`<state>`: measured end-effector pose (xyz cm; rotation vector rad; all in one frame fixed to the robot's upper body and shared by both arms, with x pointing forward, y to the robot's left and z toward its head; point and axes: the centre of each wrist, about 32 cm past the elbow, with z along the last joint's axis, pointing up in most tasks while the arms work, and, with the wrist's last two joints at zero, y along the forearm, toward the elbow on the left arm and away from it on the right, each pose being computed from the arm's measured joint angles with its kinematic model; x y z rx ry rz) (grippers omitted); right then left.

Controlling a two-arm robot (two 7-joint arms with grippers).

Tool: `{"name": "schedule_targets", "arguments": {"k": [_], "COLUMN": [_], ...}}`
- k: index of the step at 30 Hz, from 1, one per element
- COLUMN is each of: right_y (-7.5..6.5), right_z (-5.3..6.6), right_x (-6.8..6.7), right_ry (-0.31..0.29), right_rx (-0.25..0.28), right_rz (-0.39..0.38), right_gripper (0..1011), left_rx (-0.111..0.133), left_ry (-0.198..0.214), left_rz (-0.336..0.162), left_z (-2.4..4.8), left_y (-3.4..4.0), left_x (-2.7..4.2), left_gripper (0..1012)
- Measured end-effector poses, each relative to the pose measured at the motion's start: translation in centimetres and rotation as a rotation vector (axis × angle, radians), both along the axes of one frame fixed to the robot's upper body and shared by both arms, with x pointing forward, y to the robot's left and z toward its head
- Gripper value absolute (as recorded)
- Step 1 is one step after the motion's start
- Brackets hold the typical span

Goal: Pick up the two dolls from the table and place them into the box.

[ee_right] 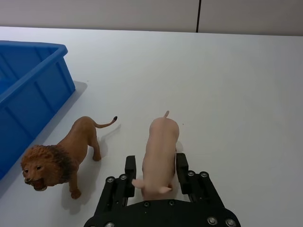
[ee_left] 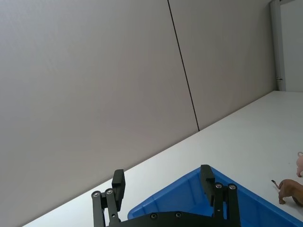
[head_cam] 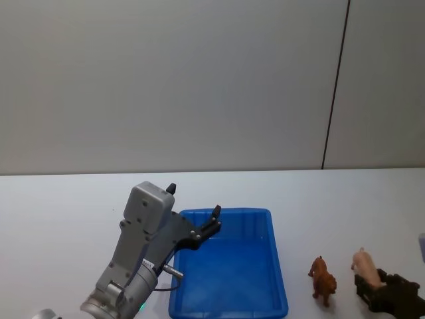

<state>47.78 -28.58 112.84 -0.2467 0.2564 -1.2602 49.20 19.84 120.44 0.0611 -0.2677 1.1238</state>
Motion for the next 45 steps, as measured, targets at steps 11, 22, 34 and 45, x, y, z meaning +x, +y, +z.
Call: {"name": "schedule_targets", "arguments": {"k": [11,22,34,45], "right_y": [0.3,1.3,3.3,6.3], "right_z": [0.4,3.1,6.0,7.6], "right_x": [0.6,1.2,2.2,3.4], "right_ry": [-0.043,-0.169,-0.246,-0.244], "right_rx": [-0.017,-0.03,-0.005,0.023], "right_rz": [-0.008,0.04,0.179,0.336], "right_gripper": [369,369,369,369], "left_rx": [0.0,0.0,0.0,0.0], "left_ry": [0.0,0.0,0.0,0.0], "left_rz": [0.0,0.0,0.0,0.0], "left_z": [0.0,0.0,0.0,0.0], "left_y": [0.0,0.0,0.0,0.0], "left_x": [0.0,0.0,0.0,0.0], "left_gripper": [1001,1001,1001,1001]}}
